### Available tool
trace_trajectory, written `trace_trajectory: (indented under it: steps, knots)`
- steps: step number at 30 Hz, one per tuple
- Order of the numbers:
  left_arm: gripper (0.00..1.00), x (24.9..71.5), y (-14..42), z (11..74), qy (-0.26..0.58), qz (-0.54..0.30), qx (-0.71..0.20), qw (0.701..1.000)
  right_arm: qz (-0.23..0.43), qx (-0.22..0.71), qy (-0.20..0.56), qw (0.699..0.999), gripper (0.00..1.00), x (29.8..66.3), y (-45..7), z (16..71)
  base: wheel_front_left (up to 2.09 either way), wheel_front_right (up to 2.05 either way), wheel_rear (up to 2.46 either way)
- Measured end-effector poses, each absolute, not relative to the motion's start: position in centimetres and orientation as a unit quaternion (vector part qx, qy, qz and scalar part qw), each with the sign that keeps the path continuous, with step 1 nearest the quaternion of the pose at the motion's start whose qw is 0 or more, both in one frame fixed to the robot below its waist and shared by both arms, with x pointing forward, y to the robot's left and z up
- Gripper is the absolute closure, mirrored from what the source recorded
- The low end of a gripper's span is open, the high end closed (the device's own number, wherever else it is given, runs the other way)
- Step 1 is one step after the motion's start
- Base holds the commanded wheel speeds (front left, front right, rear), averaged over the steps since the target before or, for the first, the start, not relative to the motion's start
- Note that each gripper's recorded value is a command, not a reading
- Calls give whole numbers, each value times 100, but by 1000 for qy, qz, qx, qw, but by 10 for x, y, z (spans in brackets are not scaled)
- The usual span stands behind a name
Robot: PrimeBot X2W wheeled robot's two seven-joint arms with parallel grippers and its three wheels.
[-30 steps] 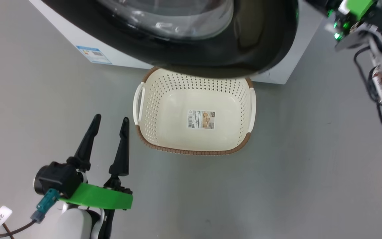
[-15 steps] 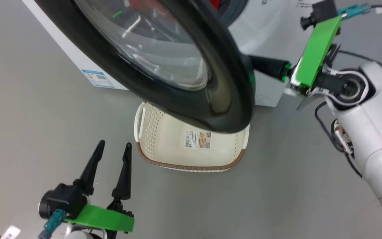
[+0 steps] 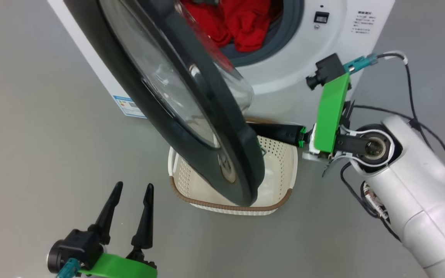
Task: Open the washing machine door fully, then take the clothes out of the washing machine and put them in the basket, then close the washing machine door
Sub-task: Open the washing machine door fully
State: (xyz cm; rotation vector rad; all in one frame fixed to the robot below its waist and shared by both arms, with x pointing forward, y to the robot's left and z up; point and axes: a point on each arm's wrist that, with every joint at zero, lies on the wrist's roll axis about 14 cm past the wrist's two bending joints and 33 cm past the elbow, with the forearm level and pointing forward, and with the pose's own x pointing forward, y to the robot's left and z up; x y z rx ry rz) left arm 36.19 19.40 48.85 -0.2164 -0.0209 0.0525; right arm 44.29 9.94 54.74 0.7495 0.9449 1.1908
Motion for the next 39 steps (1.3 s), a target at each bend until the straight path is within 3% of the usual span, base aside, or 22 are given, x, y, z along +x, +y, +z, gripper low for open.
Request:
trace_trajectory:
  steps: [39]
  knots:
    - [0, 281, 257, 503, -41, 157, -100, 982, 640, 273, 460, 551, 100, 333, 192, 563, 0, 0, 0]
